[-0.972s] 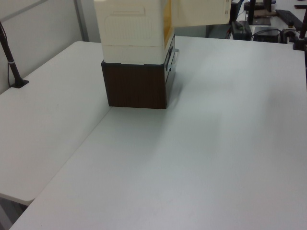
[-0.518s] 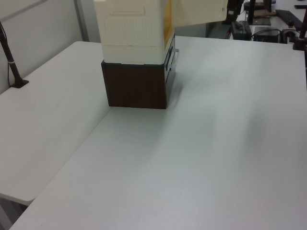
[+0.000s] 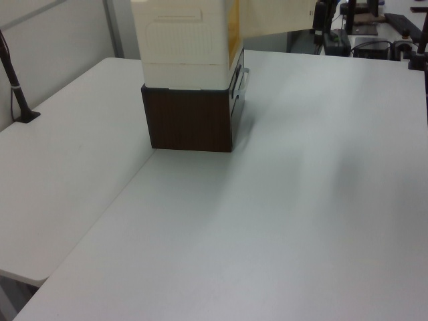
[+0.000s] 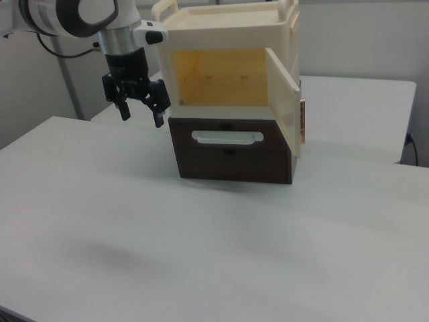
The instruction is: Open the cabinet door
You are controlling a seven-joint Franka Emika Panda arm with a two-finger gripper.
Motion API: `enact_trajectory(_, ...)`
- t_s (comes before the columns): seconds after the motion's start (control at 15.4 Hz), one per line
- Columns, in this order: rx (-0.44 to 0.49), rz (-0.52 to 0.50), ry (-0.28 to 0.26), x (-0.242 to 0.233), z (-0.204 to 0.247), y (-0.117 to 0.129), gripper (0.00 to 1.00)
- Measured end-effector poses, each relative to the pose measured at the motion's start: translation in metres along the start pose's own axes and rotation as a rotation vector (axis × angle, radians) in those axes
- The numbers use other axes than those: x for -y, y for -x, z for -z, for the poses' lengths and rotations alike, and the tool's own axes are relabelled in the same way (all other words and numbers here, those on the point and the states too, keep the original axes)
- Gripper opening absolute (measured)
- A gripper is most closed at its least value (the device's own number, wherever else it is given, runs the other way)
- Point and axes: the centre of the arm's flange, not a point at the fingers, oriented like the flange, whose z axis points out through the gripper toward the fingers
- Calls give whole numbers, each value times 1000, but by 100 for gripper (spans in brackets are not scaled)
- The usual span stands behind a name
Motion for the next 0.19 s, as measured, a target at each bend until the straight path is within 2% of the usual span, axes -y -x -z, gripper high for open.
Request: enact_trajectory(0.19,-3,1,0,0,1,0,100)
